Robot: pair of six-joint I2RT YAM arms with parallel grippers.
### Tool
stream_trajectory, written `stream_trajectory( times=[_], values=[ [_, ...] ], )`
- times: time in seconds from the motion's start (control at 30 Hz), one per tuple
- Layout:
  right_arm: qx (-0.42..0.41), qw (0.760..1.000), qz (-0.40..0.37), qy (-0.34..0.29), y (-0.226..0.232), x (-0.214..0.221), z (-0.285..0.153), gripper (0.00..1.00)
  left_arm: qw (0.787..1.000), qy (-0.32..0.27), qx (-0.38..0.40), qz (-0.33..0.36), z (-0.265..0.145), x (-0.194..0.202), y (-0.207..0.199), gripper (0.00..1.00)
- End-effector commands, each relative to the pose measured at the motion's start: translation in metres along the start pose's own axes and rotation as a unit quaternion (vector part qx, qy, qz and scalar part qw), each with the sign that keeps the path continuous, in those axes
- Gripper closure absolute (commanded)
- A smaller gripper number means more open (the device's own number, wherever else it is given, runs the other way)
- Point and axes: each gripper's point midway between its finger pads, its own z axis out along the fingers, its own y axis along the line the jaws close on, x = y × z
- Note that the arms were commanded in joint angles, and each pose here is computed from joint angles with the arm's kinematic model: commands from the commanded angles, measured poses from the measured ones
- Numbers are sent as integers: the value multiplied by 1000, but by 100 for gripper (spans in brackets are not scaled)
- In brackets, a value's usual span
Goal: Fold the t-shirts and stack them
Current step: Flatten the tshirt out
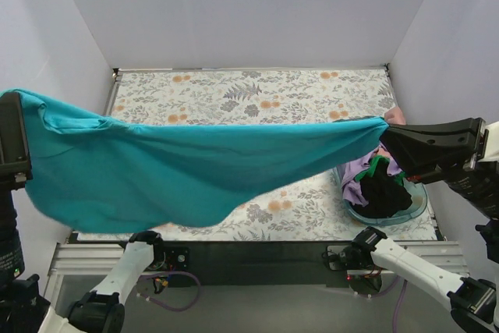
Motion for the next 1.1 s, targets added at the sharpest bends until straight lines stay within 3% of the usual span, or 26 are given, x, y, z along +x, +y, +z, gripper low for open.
stream_trajectory(
  times=[0.0, 0.17, 0.27, 0.3, 0.37, 0.4, 0.47, 0.5, 0.53, 0.57, 0.6, 0.63, 0.67, 0.7, 0.73, 0.77, 0.83, 0.9, 0.93, 0.97, 1.07],
  values=[
    [28, 999, -10, 24, -17, 15, 13, 99, 996, 46, -66, 24, 43, 45, 53, 100],
    [162, 982, -24, 96, -89, 86, 39, 99, 979, 89, -178, 42, 82, 117, 154, 100],
    [306, 938, -49, 156, -158, 145, 44, 99, 958, 119, -253, 64, 94, 170, 230, 100],
    [372, 913, -65, 156, -184, 155, 38, 99, 946, 131, -286, 77, 99, 193, 265, 100],
    [412, 886, -82, 197, -215, 198, 43, 99, 927, 155, -327, 97, 98, 232, 319, 100],
    [414, 879, -81, 223, -234, 226, 39, 99, 904, 175, -372, 113, 95, 259, 361, 100],
    [403, 880, -61, 241, -265, 269, 54, 99, 878, 208, -412, 128, 85, 295, 410, 100],
    [387, 884, -44, 258, -281, 290, 53, 99, 868, 216, -426, 138, 82, 308, 431, 95],
    [388, 881, -38, 270, -302, 319, 60, 99, 845, 247, -450, 152, 72, 339, 472, 67],
    [389, 878, -34, 277, -314, 333, 62, 99, 838, 256, -455, 158, 70, 354, 491, 53],
    [375, 879, -26, 294, -325, 349, 64, 93, 829, 265, -463, 166, 74, 363, 509, 34],
    [367, 875, -14, 315, -339, 373, 73, 84, 807, 306, -477, 167, 62, 393, 542, 10],
    [356, 874, -2, 332, -343, 386, 76, 62, 780, 331, -503, 172, 47, 405, 561, 2],
    [337, 875, 10, 347, -343, 396, 81, 27, 785, 320, -503, 169, 71, 401, 558, 2],
    [338, 872, 14, 355, -351, 403, 88, 2, 772, 327, -518, 166, 68, 406, 566, 2],
    [337, 866, 18, 370, -351, 408, 86, 2, 743, 344, -546, 175, 52, 413, 582, 2],
    [335, 864, 23, 375, -350, 409, 87, 2, 738, 349, -551, 171, 51, 413, 580, 2],
    [319, 866, 40, 383, -338, 413, 83, 2, 749, 348, -539, 162, 52, 407, 566, 2],
    [318, 868, 48, 378, -332, 408, 80, 1, 743, 357, -543, 161, 36, 411, 570, 2],
    [315, 864, 58, 389, -324, 417, 70, 2, 756, 354, -529, 153, 40, 403, 554, 2],
    [298, 861, 89, 402, -295, 426, 52, 2, 748, 368, -533, 144, 9, 402, 549, 2]
  ],
)
